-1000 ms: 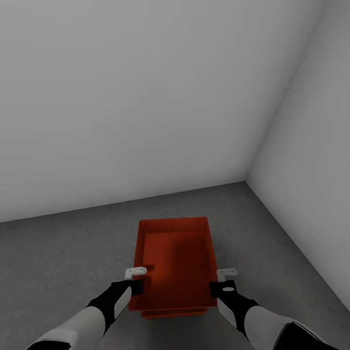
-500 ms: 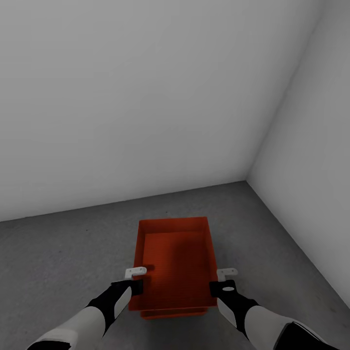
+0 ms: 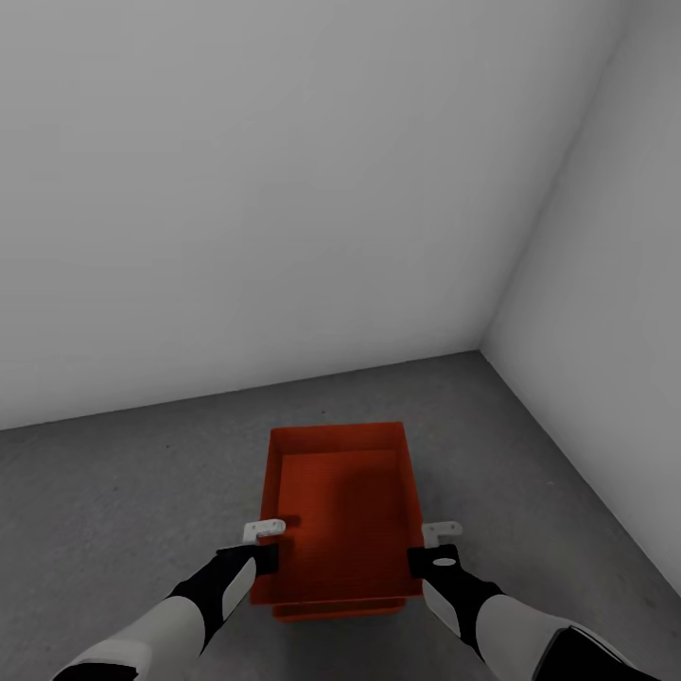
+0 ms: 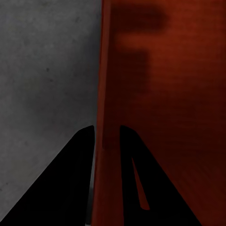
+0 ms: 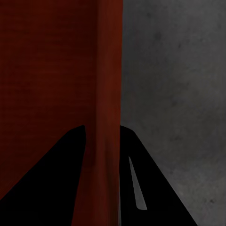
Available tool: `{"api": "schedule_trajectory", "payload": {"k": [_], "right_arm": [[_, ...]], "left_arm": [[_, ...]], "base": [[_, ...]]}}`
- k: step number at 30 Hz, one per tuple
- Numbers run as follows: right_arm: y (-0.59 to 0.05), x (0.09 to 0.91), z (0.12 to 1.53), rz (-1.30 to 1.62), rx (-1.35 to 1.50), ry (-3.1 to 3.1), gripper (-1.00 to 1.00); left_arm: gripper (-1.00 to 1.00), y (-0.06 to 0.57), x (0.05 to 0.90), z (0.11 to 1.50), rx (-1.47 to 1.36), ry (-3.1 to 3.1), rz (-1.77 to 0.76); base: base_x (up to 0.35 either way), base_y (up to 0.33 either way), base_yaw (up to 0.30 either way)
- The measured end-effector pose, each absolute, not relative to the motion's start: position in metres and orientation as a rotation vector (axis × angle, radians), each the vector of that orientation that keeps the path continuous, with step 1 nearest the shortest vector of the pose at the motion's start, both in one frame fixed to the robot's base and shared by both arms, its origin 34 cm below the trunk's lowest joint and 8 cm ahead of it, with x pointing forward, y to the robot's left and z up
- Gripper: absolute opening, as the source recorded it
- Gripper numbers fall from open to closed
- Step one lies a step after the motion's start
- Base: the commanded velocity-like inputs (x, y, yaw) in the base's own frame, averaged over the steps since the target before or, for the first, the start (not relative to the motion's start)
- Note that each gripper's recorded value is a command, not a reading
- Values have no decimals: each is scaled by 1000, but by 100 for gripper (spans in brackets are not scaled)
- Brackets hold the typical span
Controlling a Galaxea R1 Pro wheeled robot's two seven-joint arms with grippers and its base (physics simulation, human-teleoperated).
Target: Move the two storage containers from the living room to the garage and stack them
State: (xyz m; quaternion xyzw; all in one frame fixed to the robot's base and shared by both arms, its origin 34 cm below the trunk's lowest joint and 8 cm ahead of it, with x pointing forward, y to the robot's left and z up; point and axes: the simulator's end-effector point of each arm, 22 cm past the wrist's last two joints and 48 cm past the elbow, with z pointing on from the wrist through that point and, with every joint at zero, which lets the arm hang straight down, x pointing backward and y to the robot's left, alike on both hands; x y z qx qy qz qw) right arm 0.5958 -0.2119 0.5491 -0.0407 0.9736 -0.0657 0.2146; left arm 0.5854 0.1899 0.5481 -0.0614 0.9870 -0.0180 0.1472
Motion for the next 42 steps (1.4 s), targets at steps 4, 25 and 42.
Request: {"api": "schedule_trajectory", "payload": {"k": [4, 25, 42], "right_arm": [[-212, 596, 543, -182, -113, 2701, -100], [-212, 598, 525, -182, -113, 2700, -100], [-212, 598, 506, -181, -112, 2700, -100]], "left_arm": [[-100, 190, 586, 542, -177, 2840, -52], [-100, 190, 587, 524, -177, 2839, -52], [-100, 190, 587, 505, -177, 2840, -52]], "base": [[0, 0, 0], [0, 0, 0], [0, 0, 0]]}}
